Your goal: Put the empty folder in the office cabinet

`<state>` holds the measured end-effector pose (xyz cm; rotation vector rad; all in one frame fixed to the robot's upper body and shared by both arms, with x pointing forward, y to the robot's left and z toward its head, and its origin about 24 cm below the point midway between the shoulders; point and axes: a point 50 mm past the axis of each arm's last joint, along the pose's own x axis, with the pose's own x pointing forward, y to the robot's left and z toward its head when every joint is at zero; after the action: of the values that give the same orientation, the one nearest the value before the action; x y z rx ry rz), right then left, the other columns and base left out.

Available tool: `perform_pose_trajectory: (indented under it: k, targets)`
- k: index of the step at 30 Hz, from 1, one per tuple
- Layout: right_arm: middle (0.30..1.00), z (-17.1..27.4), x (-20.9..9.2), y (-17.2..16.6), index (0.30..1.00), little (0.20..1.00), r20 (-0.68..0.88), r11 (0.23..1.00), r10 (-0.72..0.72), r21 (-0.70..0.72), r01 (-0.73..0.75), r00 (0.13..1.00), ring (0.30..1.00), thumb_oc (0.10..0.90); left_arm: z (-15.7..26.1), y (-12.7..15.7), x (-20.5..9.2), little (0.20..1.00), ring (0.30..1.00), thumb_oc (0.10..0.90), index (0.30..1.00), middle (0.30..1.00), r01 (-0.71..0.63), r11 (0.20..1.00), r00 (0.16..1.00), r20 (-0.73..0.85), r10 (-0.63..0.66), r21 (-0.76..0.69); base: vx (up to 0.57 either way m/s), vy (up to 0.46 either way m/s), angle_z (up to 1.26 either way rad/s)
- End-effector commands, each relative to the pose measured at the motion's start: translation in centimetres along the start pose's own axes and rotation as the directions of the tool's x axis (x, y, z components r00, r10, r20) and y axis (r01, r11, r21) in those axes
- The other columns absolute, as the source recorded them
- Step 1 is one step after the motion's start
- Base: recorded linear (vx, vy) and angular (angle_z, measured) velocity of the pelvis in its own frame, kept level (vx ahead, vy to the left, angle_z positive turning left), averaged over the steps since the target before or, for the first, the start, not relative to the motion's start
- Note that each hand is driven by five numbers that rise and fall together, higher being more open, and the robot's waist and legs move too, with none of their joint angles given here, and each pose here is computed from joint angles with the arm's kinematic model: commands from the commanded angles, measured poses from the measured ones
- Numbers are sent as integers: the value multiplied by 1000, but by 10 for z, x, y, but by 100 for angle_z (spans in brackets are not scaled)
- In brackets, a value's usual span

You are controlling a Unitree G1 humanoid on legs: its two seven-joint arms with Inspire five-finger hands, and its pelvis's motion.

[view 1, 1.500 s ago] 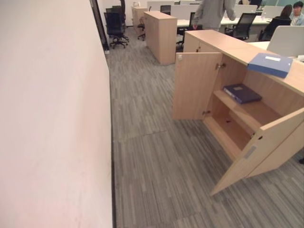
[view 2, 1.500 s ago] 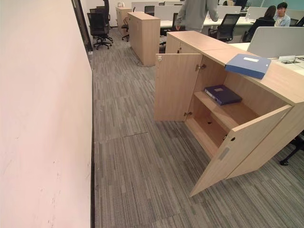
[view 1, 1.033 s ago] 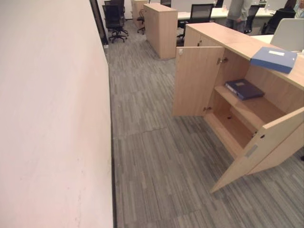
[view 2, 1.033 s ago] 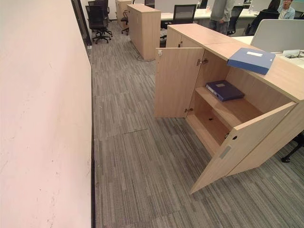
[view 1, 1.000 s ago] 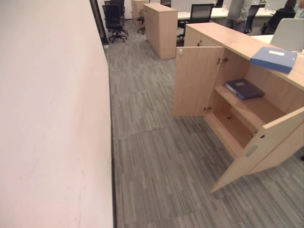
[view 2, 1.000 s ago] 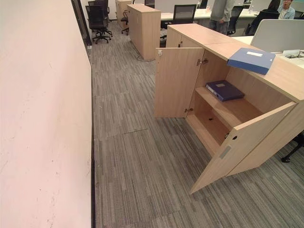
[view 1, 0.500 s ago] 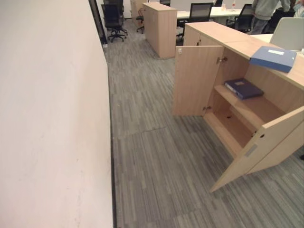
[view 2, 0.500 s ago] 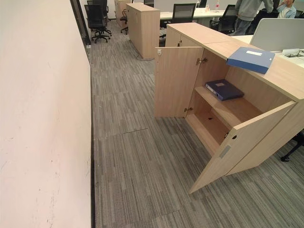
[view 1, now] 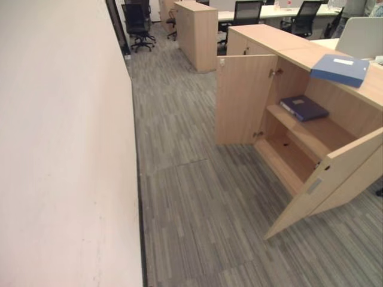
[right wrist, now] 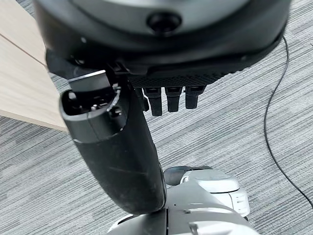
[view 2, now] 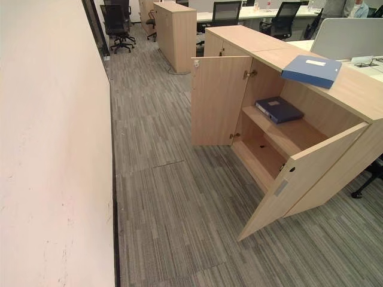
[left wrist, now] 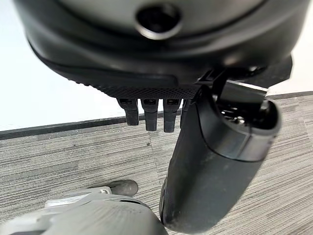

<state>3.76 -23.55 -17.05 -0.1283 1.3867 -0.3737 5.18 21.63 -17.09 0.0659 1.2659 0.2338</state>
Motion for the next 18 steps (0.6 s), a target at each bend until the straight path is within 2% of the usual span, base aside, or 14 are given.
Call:
perform_pose_trajectory:
  k: [1,18]
  targets:
    - [900,15,2,-5,900,900,21,996,-1,-94,3,1000,900,800,-4,-11,1,900,900,800,900,900,37,999,998,-47,-35,32,0,0,0]
    - [900,30,2,-12,900,900,71,980,-51,-190,64,996,900,800,4,-7,2,900,900,800,900,900,2,1000,1000,-27,-2,21,13,-35,2]
